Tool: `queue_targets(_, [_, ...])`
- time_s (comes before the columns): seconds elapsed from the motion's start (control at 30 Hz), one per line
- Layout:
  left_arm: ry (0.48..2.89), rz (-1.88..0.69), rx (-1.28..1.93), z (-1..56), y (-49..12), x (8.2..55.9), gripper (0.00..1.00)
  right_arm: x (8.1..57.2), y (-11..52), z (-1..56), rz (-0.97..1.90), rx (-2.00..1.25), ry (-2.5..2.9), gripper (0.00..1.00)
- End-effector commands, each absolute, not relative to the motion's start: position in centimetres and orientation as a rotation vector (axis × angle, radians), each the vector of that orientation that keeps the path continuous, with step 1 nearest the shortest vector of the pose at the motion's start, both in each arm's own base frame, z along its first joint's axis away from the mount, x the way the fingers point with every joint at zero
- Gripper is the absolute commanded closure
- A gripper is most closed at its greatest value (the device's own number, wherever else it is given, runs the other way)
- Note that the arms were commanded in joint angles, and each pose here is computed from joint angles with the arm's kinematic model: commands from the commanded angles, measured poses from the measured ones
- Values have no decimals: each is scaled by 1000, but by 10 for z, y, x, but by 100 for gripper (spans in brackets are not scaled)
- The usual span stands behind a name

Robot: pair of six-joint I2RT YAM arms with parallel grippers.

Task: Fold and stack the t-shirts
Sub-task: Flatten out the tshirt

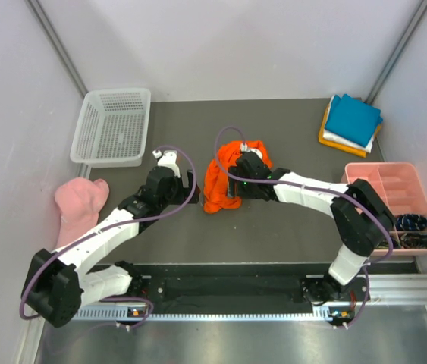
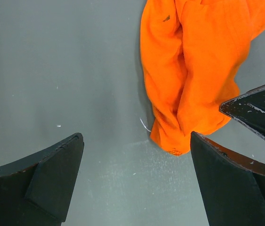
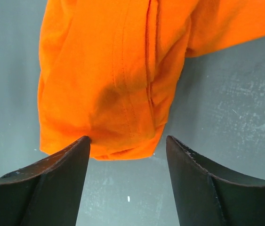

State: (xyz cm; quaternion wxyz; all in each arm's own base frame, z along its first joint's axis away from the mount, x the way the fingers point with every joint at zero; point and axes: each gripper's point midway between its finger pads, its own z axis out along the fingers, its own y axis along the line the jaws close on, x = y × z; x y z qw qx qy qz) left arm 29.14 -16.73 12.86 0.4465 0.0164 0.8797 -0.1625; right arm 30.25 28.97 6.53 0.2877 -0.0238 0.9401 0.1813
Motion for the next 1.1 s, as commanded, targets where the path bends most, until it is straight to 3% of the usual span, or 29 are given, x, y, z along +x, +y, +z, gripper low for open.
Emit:
queue_targets(0.0, [2164,-383,49,135,-166,294,1,307,307,69,556,-67,2471,36])
queue_targets(0.13, [2160,-373,43,135,-164,294,1,308,313,65,581,-86,2481,44])
queue_targets(0.17, [2162,-372,47,135,-164,294,1,307,314,63,587,-90,2487,54])
queue_targets(0.43, [2163,-366,40,133,-163,294,1,302,318,58,625,-109,2502,98])
queue_targets(0.63, [2171,-363,40,130,-163,294,1,301,307,81,587,-134,2462,100])
queue_targets(1.07, [2177,-416,16,121,-170,293,1,300,239,247,385,-168,2174,100])
